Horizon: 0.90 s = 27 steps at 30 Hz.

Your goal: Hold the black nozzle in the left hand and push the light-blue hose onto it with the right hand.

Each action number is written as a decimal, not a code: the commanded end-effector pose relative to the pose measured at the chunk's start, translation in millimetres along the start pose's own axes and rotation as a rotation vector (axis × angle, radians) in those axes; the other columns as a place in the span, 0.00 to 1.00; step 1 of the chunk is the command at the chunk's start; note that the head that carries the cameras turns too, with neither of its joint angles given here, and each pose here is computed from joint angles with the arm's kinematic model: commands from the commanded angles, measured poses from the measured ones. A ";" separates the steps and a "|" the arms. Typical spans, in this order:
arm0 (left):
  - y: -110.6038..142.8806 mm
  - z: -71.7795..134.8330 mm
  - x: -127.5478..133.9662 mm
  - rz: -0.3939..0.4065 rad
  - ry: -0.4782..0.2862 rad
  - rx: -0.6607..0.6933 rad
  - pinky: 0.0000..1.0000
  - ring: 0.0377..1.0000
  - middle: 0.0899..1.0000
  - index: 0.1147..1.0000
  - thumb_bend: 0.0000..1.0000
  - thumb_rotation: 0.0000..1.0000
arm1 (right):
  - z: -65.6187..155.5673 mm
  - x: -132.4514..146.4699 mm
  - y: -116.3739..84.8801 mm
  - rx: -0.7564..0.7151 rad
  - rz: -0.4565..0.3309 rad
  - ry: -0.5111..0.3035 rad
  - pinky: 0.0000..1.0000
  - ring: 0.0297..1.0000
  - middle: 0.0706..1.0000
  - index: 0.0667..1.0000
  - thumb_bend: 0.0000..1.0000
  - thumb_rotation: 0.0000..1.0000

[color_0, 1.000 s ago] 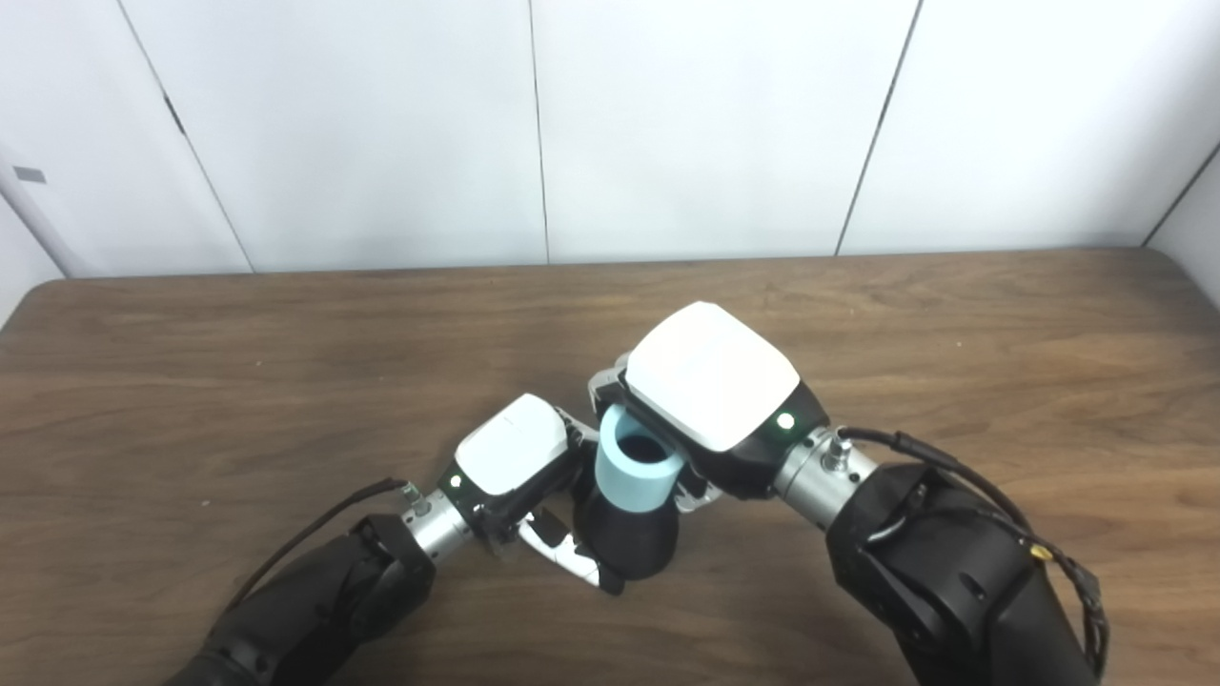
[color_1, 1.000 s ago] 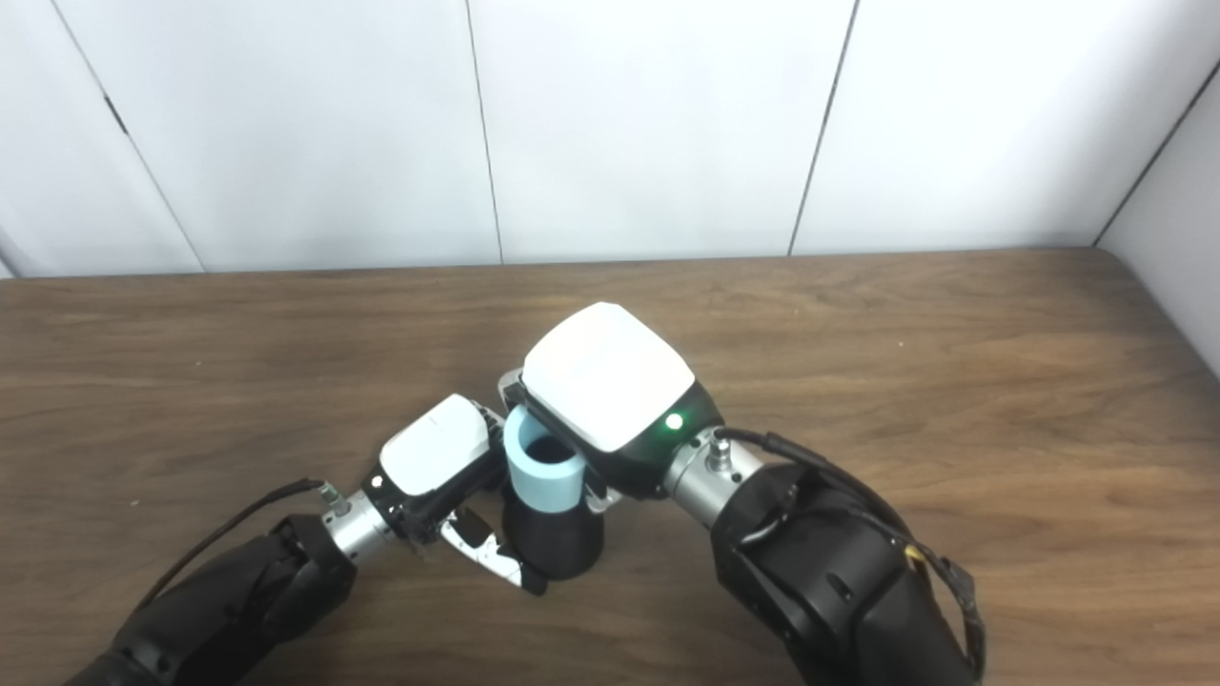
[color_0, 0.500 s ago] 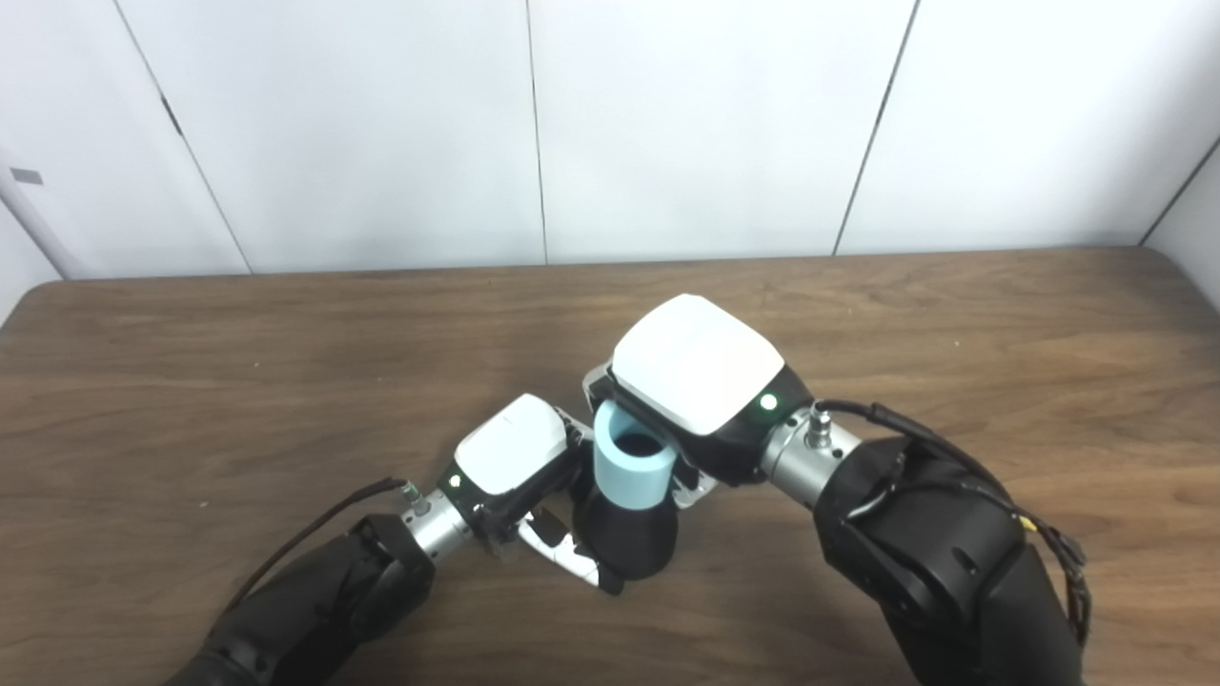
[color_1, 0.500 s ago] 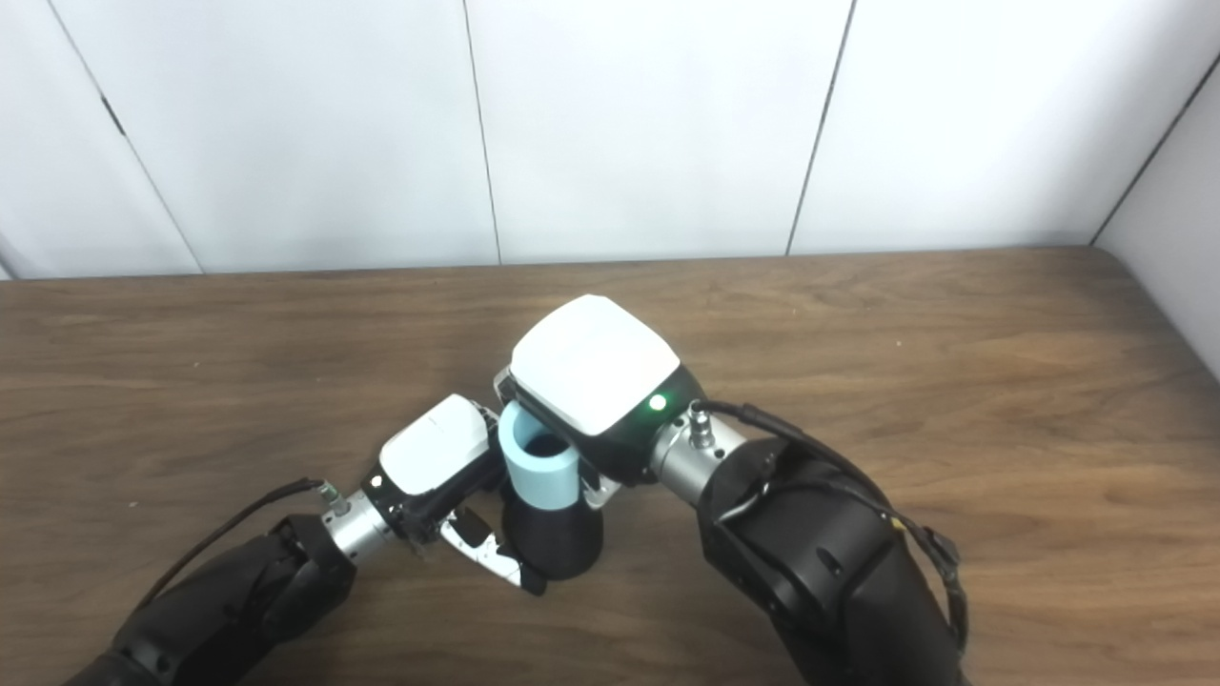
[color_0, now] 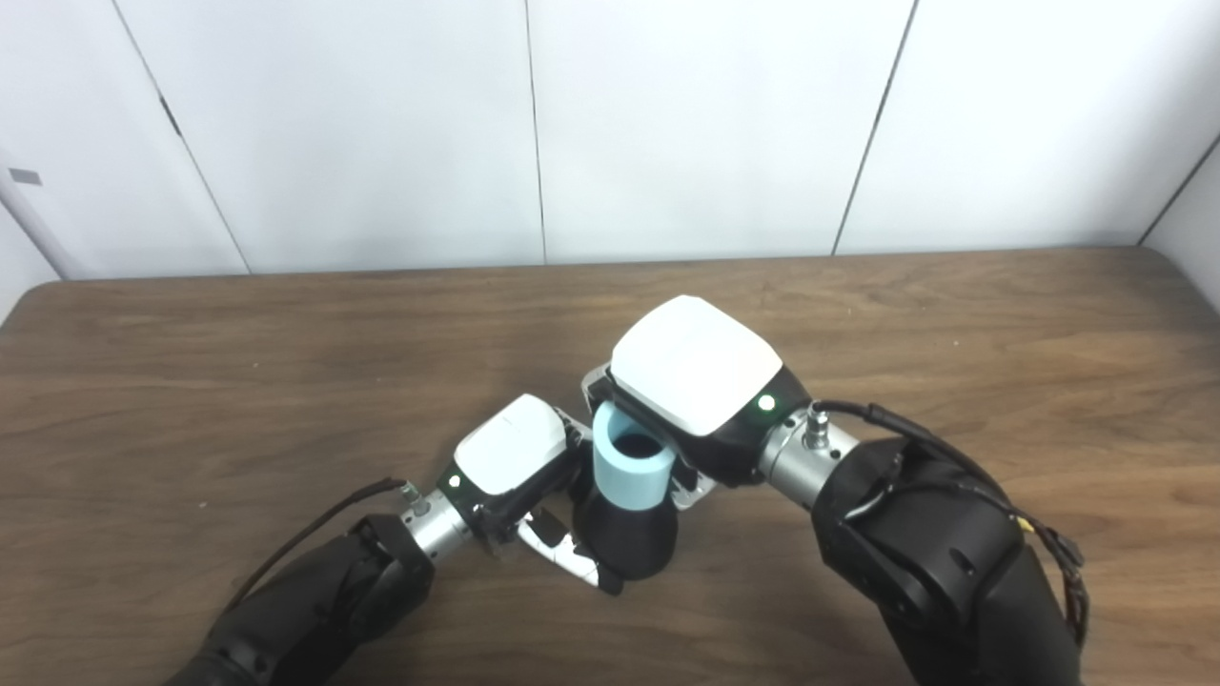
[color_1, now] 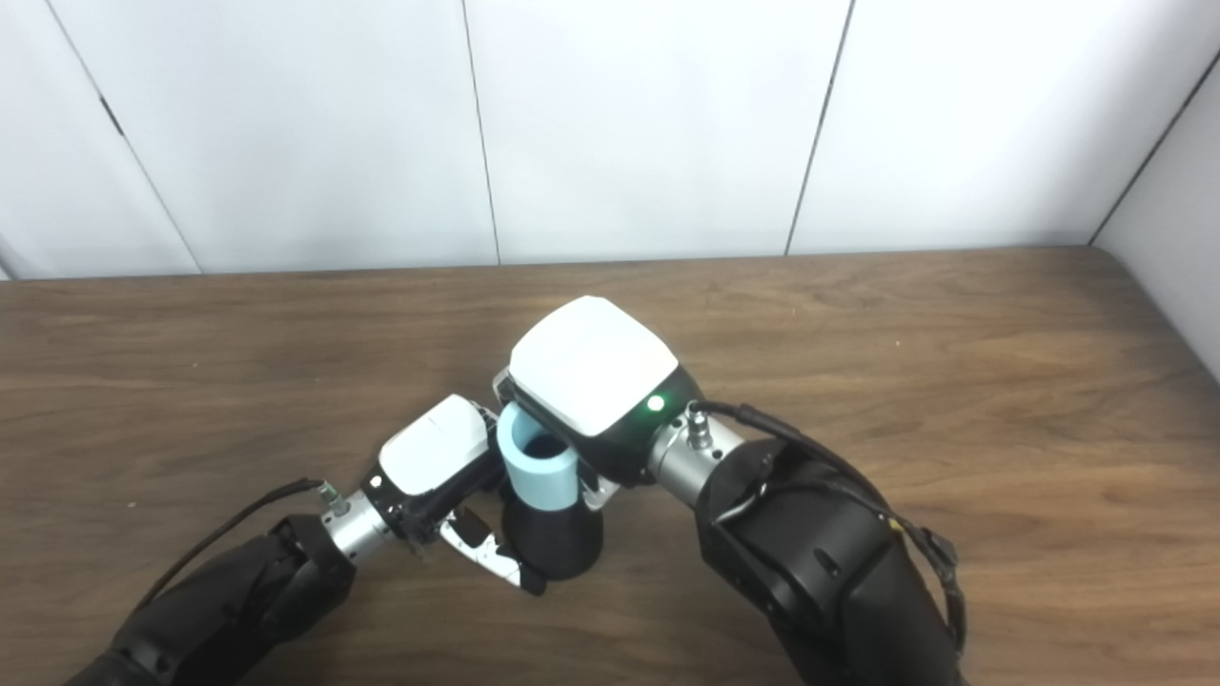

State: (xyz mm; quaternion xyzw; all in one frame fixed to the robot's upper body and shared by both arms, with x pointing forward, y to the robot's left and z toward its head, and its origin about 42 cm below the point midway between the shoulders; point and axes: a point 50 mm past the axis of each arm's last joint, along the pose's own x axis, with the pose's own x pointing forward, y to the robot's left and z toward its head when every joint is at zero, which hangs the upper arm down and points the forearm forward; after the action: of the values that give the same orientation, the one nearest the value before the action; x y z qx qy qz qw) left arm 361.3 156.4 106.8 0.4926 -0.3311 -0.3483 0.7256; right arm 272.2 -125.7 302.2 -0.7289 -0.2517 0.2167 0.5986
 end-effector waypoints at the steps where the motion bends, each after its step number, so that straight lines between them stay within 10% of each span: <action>1: -77.2 36.9 -27.4 -0.158 0.027 -0.128 0.16 0.19 0.33 0.44 0.51 0.00 | 6.5 -1.7 35.0 0.017 0.192 -0.036 0.19 0.24 0.35 0.45 0.53 0.00; 24: -77.7 36.1 -27.9 -0.177 0.029 -0.130 0.19 0.22 0.33 0.44 0.51 0.00 | 7.8 -8.3 36.8 -0.004 0.154 -0.017 0.24 0.31 0.37 0.49 0.52 0.00; 27: -78.2 36.2 -27.6 -0.174 0.027 -0.126 0.19 0.22 0.33 0.44 0.51 0.00 | 6.9 -8.1 28.4 0.056 0.175 0.000 0.36 0.45 0.52 0.65 0.95 0.25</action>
State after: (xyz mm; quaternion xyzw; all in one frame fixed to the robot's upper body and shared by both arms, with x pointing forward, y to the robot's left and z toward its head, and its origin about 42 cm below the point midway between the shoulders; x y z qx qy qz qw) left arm 361.7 156.7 107.4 0.4930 -0.3302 -0.3485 0.7256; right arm 266.4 -129.3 296.5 -0.7228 -0.2563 0.1969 0.6108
